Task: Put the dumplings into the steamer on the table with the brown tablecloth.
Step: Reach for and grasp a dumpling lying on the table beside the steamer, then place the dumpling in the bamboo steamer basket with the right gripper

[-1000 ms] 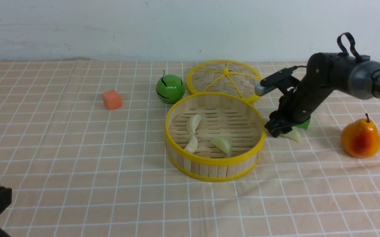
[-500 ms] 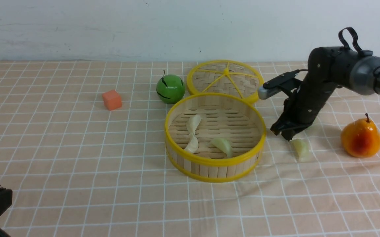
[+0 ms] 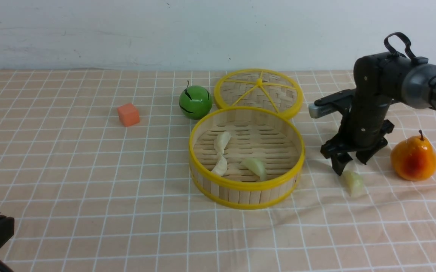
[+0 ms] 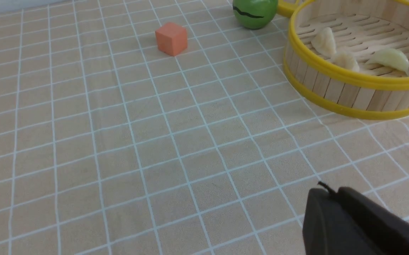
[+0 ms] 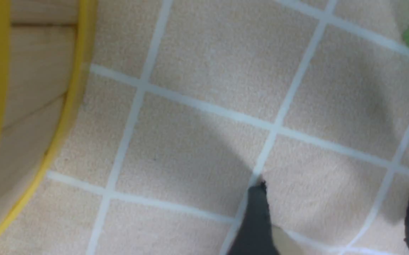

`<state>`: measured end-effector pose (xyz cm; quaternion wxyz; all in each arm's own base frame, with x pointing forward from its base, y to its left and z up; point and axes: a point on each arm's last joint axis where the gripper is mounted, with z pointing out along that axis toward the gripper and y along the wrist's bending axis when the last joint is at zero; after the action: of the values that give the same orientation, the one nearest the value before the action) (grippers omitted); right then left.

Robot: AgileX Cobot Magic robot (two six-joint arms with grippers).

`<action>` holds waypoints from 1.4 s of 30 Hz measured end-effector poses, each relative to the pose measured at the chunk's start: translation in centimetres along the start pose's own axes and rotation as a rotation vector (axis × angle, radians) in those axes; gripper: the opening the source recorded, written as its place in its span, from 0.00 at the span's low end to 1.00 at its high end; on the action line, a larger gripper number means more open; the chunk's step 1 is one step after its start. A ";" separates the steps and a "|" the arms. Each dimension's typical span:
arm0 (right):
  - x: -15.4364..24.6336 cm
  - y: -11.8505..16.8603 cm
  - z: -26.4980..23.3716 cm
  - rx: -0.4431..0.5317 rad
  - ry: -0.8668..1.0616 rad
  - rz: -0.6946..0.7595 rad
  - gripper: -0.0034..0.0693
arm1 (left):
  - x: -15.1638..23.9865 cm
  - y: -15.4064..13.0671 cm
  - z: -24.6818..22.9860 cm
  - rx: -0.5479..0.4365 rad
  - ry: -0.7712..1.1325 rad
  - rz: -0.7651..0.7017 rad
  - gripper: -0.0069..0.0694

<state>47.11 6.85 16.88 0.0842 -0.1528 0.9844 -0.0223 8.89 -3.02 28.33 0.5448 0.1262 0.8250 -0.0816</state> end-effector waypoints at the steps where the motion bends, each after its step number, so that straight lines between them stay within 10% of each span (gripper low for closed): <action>1: 0.1 0.0 0.0 -0.001 0.007 0.007 0.78 | 0.0 0.0 0.0 0.000 0.000 -0.001 0.13; 18: 1.4 0.3 0.2 -0.017 0.095 0.140 0.62 | 0.0 0.0 0.0 0.000 0.000 -0.003 0.14; 25: 1.4 0.7 0.1 -0.060 0.089 0.125 0.31 | 0.0 -0.1 0.0 0.009 0.005 -0.020 0.15; 42: -0.5 0.9 -4.5 -0.121 -0.028 0.115 0.29 | 0.1 -0.1 0.0 0.013 0.007 -0.030 0.16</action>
<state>46.54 7.89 21.34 0.0897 -0.1008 0.9899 0.0440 8.83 -3.13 28.27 0.5397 0.1180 0.8282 -0.0947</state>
